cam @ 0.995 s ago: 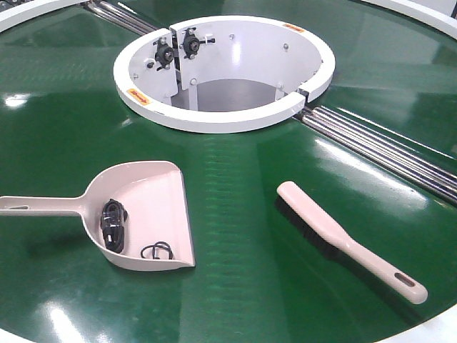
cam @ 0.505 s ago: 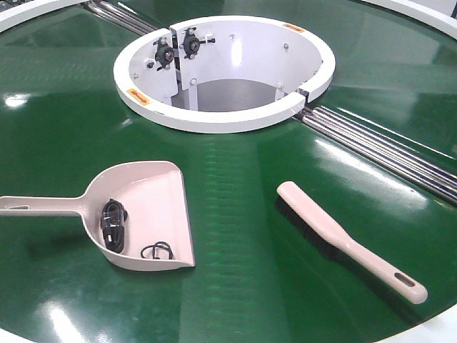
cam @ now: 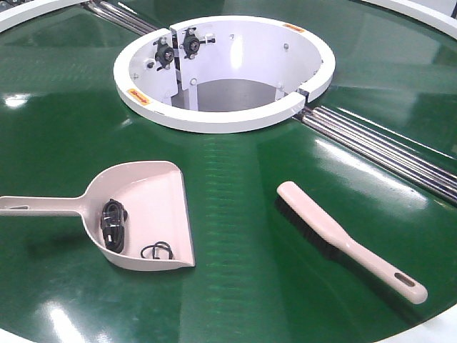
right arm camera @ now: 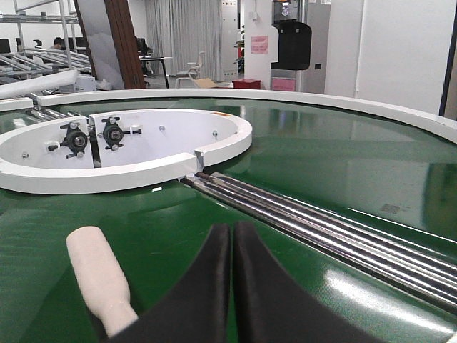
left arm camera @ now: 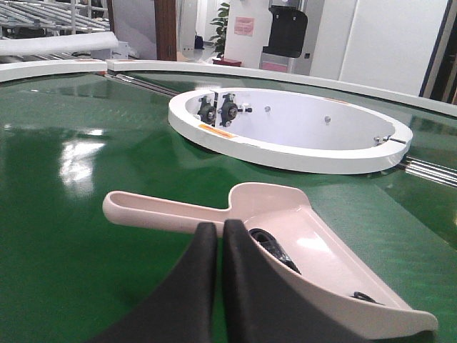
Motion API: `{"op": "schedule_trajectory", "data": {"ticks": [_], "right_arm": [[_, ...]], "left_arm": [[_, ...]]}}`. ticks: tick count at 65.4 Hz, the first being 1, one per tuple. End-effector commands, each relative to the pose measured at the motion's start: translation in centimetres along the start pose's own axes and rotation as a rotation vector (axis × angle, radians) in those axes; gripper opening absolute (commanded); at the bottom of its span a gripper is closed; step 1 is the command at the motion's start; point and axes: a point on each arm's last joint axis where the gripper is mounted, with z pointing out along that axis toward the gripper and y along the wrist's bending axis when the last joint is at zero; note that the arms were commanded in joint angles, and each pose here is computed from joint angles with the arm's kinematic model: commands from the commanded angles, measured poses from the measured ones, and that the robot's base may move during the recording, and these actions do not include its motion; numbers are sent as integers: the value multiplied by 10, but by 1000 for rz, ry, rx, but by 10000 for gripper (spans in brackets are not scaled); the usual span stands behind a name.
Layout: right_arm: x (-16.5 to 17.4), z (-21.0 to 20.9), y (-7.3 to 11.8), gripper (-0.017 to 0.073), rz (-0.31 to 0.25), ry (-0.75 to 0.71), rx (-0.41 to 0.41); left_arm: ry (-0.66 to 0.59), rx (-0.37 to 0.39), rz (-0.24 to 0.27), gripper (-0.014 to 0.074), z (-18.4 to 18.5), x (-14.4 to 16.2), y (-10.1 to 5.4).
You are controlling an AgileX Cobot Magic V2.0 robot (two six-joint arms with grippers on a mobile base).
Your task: Clean and inspect green conveyor with broom and dustpan
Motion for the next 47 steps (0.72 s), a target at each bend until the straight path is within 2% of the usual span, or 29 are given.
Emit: {"op": "schedule_trajectory", "data": {"ticks": [1, 47], "right_arm": [[-6, -1, 1, -9, -11, -77, -8], [-6, -1, 1, -9, -11, -77, -7]], "left_arm": [[-73, 5, -14, -6, -1, -3, 0], [-73, 5, -14, -6, -1, -3, 0]]}}
